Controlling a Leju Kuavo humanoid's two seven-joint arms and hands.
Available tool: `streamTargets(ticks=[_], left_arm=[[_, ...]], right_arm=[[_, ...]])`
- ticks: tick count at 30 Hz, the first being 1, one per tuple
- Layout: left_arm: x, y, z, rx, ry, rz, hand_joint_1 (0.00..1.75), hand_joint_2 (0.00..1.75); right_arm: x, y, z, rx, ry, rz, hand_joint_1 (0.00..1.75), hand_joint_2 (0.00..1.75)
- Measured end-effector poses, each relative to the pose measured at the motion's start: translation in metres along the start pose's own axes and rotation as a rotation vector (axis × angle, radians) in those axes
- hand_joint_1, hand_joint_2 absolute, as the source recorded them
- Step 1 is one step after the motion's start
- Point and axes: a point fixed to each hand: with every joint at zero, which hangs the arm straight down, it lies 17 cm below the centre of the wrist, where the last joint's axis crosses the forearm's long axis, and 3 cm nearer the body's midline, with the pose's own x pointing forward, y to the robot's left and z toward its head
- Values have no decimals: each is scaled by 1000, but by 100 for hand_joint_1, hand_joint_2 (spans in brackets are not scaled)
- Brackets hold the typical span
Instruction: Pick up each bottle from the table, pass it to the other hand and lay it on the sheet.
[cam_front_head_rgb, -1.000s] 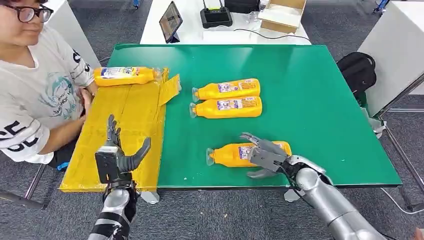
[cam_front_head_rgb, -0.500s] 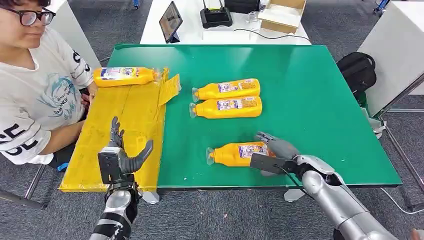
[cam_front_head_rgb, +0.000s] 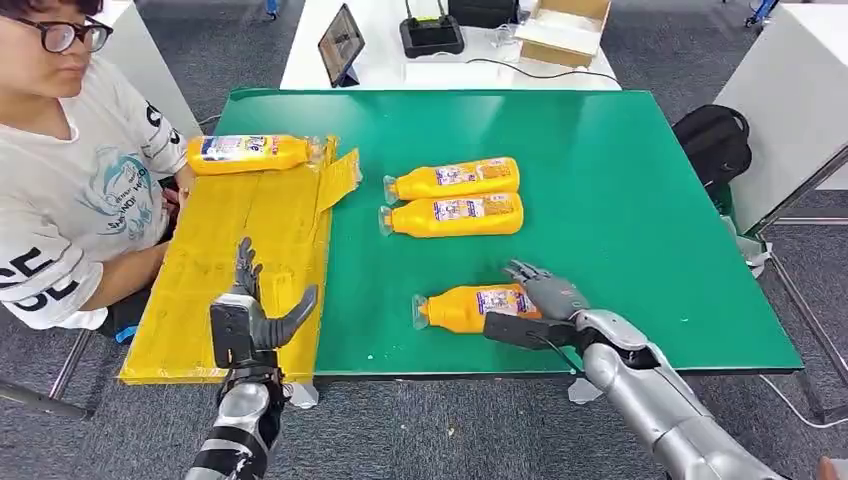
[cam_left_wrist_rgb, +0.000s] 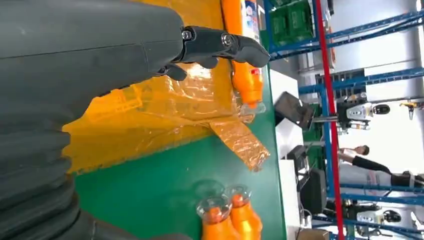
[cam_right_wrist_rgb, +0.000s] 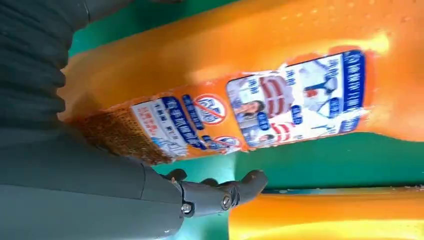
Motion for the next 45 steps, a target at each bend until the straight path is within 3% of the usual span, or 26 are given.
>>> streamTargets(ticks=[1,2,3,4,5,20,26,32,34,37,40,42,45], left_arm=[[0,0,0,-1,2,0,0,175],[-1,0,0,-1,4,-1,0,175],[-2,-1,0,-3,8,-2,0,175],[-3,-1,1,-5,13,-3,0,175],[-4,-2,1,-6,17,-4,0,175],[-8,-3,3,-12,33,-1,0,175],[-6,1,6,-3,32,5,0,175],[-4,3,8,-1,28,7,0,175],[-2,2,8,-5,25,14,0,175],[7,-2,8,-1,21,85,0,175],[22,-16,4,-23,36,216,0,175],[31,-29,6,-64,56,324,0,175],[52,-49,10,-134,43,417,0,175]], right_arm=[[2,1,-1,2,-3,-1,24,175],[2,2,-3,2,-2,0,70,175],[3,3,-4,6,-2,3,145,175],[4,5,-5,8,-3,6,166,175],[7,7,-7,11,-7,6,175,175],[17,6,-13,10,-42,1,175,175],[68,-13,-1,-224,-166,-157,175,175],[89,-19,7,-279,-196,-228,175,175],[97,-33,14,-353,-240,-261,175,175],[134,-107,55,-713,-396,-398,175,175],[148,-162,96,-976,-474,-466,175,175],[145,-177,117,-1076,-491,-499,175,175],[139,-181,130,-1128,-498,-537,175,175]])
